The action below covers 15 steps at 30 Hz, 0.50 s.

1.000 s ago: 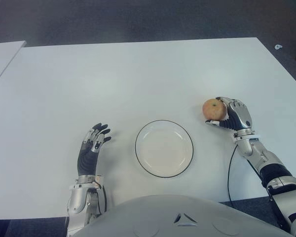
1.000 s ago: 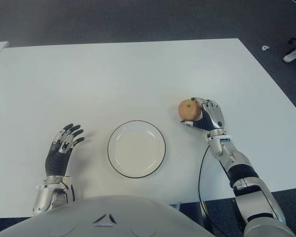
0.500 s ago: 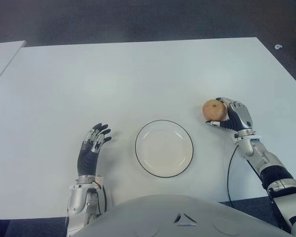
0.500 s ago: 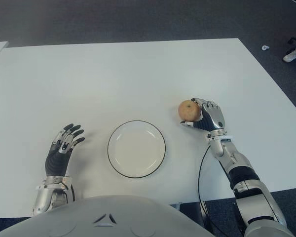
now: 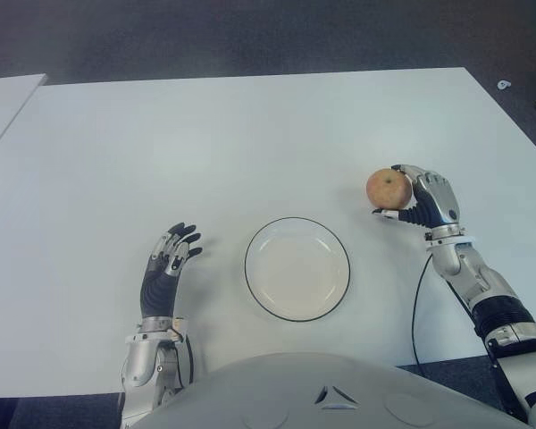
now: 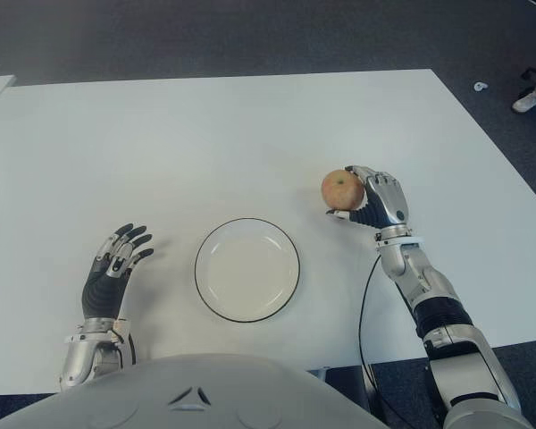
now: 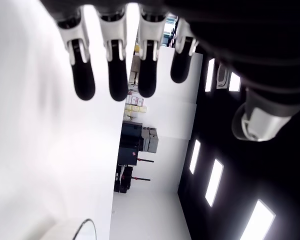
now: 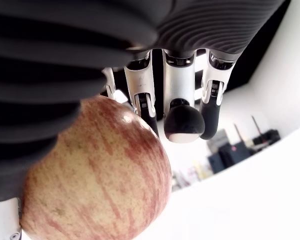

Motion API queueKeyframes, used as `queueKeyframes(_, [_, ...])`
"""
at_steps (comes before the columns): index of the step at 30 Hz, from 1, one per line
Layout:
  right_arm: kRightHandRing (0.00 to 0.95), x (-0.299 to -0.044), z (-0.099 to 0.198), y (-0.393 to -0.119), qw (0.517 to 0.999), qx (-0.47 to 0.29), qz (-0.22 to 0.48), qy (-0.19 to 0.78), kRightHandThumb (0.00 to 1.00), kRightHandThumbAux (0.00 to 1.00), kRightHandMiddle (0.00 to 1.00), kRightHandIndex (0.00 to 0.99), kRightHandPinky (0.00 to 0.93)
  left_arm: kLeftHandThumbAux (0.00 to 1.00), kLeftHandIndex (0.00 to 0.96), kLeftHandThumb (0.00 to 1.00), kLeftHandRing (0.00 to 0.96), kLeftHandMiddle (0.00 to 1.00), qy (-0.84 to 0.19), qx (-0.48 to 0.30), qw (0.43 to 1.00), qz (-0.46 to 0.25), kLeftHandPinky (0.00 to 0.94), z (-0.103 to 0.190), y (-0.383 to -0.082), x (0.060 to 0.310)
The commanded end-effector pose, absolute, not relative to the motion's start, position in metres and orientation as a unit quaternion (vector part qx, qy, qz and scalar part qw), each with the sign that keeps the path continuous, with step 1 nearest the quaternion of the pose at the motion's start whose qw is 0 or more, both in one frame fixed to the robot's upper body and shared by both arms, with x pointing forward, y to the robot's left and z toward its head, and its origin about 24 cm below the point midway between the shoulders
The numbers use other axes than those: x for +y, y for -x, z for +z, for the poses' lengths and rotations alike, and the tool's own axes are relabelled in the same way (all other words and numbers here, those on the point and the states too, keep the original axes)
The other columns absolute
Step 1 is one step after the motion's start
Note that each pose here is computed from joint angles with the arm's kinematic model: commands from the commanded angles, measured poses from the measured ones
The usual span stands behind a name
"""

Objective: Put the apples into the plate.

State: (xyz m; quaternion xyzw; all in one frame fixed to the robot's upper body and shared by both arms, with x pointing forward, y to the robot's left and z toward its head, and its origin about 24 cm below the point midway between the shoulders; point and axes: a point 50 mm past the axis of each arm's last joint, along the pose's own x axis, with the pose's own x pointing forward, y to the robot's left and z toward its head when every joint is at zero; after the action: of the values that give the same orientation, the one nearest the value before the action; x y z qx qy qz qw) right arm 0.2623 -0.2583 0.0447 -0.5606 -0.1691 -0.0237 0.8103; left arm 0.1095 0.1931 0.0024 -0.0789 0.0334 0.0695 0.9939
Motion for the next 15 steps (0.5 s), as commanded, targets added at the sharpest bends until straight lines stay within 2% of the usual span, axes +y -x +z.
queueKeyframes(1, [0.866, -0.258, 0.061, -0.259, 0.812, -0.19, -0.028, 0.55, 0.303, 0.833, 0.89, 0.808, 0.842, 0.473, 0.194, 0.259, 0.267, 0.235, 0.082, 0.038, 0.994, 0.066, 0.303, 0.0, -0.108, 0.192])
queueKeyframes(6, [0.865, -0.245, 0.079, -0.256, 0.818, -0.228, -0.022, 0.528, 0.315, 0.825, 0.889, 0.802, 0.844, 0.478, 0.192, 0.264, 0.269, 0.234, 0.082, 0.039, 0.994, 0.067, 0.311, 0.0, -0.108, 0.191])
queueKeyframes(15, [0.863, -0.237, 0.087, -0.254, 0.818, -0.25, -0.015, 0.518, 0.325, 0.823, 0.889, 0.806, 0.847, 0.478, 0.194, 0.266, 0.269, 0.235, 0.078, 0.041, 0.994, 0.066, 0.304, -0.001, -0.109, 0.19])
